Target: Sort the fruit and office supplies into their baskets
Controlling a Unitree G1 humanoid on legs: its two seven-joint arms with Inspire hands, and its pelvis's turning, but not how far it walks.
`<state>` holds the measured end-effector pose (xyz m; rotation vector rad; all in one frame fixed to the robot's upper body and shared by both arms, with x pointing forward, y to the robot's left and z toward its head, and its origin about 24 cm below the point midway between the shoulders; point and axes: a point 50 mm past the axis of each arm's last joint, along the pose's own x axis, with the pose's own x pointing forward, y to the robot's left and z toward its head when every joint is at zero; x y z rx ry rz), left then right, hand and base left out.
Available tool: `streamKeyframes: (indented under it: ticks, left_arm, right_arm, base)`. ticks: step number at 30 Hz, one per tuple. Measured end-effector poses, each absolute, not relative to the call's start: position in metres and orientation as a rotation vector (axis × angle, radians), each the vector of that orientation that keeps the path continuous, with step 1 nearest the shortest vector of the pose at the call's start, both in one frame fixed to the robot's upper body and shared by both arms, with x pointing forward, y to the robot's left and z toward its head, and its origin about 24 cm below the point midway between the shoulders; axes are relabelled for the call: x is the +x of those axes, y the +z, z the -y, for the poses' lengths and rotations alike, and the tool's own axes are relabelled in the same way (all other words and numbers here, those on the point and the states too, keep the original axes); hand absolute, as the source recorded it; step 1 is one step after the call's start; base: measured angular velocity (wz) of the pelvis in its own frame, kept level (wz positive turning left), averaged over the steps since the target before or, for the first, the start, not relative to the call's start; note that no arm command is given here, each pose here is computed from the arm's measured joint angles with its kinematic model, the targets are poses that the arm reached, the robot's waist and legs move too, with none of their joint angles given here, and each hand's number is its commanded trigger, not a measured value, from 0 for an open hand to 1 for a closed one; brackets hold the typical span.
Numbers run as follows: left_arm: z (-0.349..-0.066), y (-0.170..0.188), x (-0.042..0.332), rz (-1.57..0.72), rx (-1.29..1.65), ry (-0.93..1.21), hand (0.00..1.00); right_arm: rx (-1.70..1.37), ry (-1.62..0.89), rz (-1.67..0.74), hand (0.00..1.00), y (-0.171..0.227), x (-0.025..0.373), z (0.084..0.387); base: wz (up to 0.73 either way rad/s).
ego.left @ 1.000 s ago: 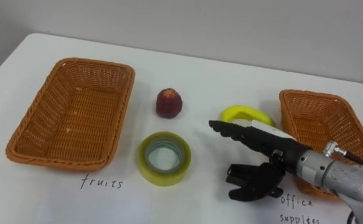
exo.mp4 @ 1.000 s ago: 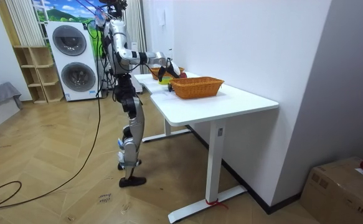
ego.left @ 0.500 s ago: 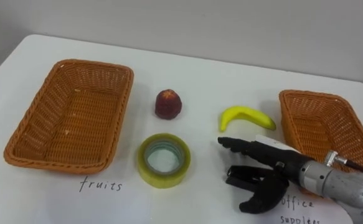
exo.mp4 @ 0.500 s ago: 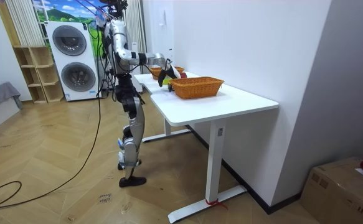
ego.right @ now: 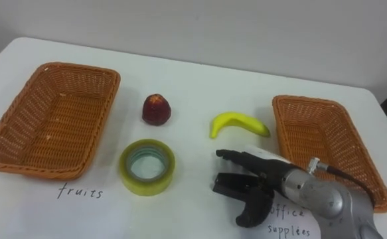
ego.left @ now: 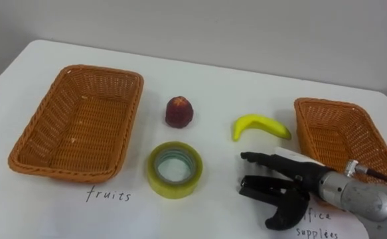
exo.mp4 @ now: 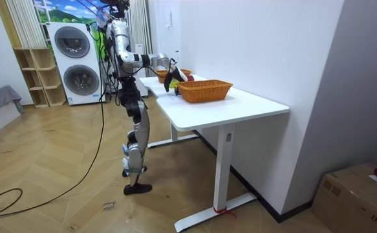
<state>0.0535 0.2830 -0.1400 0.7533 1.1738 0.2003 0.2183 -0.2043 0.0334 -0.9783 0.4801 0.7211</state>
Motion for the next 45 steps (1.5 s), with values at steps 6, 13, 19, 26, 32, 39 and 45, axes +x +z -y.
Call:
streamKeyframes:
  ticks: [6, 13, 19, 26, 32, 39, 45]
  left_arm:
    - [-0.2831, -0.1398, 0.0543, -1.171, 0.756, 0.200, 0.00]
    - [-0.2829, -0.1399, 0.0544, -1.171, 0.755, 0.202, 0.00]
    - [-0.2826, -0.1400, 0.0547, -1.171, 0.749, 0.207, 0.00]
    - [-0.2809, -0.1410, 0.0543, -1.178, 0.738, 0.197, 0.00]
    - [-0.2801, -0.1421, 0.0516, -1.200, 0.732, 0.190, 0.00]
    - [-0.2765, -0.1437, 0.0501, -1.208, 0.722, 0.187, 0.00]
    - [-0.2743, -0.1449, 0.0489, -1.223, 0.714, 0.186, 0.00]
  right_arm:
    - [-1.003, 0.711, -0.471, 0.00, 0.0364, 0.2189, 0.2047]
    - [-1.012, 0.706, -0.462, 0.00, 0.0385, 0.2193, 0.2043]
    - [-1.029, 0.702, -0.460, 0.00, 0.0400, 0.2194, 0.2039]
    - [-1.027, 0.691, -0.470, 0.00, 0.0386, 0.2191, 0.2014]
    - [-1.018, 0.666, -0.485, 0.00, 0.0346, 0.2186, 0.1966]
    - [-1.017, 0.647, -0.496, 1.00, 0.0314, 0.2170, 0.1956]
    - [-1.048, 0.569, -0.460, 1.00, 0.0358, 0.2226, 0.1954]
  base:
    - [0.00]
    - [0.00]
    - [-0.01]
    - [-0.04]
    - [-0.01]
    - [0.01]
    - [0.00]
